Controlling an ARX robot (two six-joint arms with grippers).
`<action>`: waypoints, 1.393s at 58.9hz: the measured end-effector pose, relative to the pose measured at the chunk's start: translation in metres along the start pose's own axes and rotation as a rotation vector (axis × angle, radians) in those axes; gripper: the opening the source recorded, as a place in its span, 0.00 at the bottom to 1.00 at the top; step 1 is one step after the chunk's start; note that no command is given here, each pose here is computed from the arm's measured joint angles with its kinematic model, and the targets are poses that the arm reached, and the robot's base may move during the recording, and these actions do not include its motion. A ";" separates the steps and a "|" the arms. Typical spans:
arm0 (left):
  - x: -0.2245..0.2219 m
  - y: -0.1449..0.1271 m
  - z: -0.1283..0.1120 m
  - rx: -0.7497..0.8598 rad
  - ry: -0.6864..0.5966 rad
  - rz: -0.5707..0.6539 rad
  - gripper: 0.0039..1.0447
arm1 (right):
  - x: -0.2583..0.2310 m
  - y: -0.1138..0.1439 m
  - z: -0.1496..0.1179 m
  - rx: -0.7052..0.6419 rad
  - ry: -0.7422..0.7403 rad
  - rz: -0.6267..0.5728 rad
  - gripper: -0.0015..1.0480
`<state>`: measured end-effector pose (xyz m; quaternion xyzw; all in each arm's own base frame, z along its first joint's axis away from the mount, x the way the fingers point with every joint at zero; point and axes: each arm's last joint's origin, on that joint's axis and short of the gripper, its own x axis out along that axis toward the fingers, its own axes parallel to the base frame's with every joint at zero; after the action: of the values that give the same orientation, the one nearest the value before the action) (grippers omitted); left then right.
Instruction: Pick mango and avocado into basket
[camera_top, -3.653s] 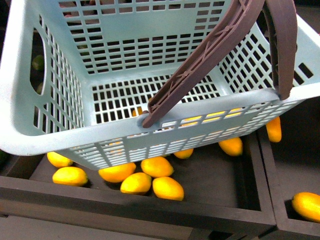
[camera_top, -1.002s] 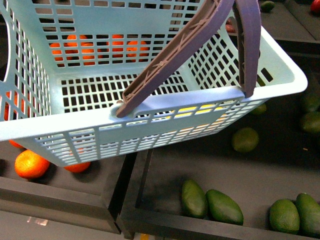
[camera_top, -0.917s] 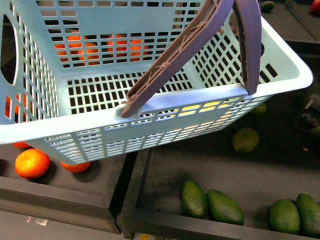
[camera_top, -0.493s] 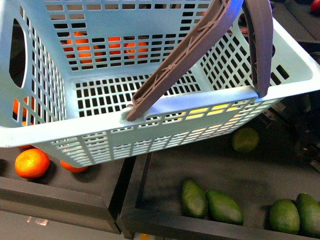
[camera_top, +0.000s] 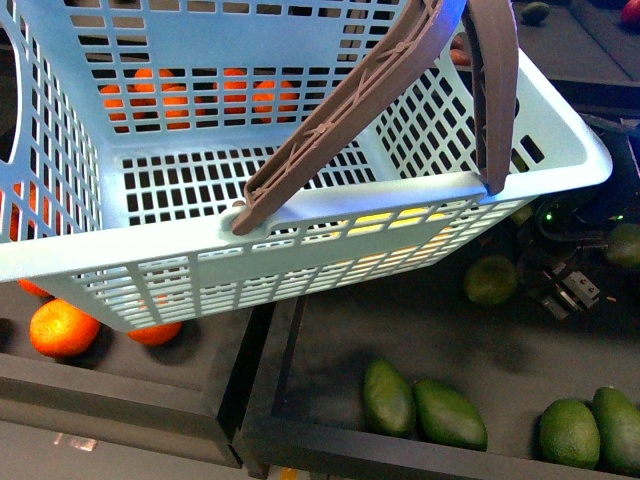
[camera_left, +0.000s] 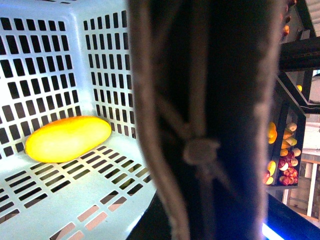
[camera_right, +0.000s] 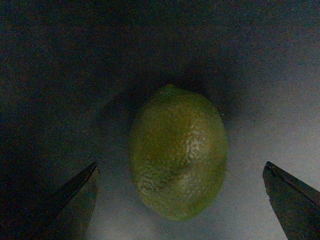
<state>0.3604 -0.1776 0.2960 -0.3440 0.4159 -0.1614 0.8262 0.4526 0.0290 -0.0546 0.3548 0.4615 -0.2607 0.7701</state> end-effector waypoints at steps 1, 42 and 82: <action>0.000 0.000 0.000 0.000 0.000 0.000 0.04 | 0.002 0.001 0.000 0.000 0.001 -0.001 0.93; 0.000 0.000 0.000 0.008 0.001 -0.001 0.04 | 0.042 -0.007 -0.012 -0.008 0.041 -0.064 0.85; 0.000 0.000 0.000 0.000 0.009 -0.008 0.04 | -0.013 -0.061 0.046 0.084 -0.042 0.001 0.63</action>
<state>0.3601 -0.1782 0.2961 -0.3449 0.4184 -0.1663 0.8236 0.4267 -0.0437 -0.0466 0.3814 0.4335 -0.2871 0.7643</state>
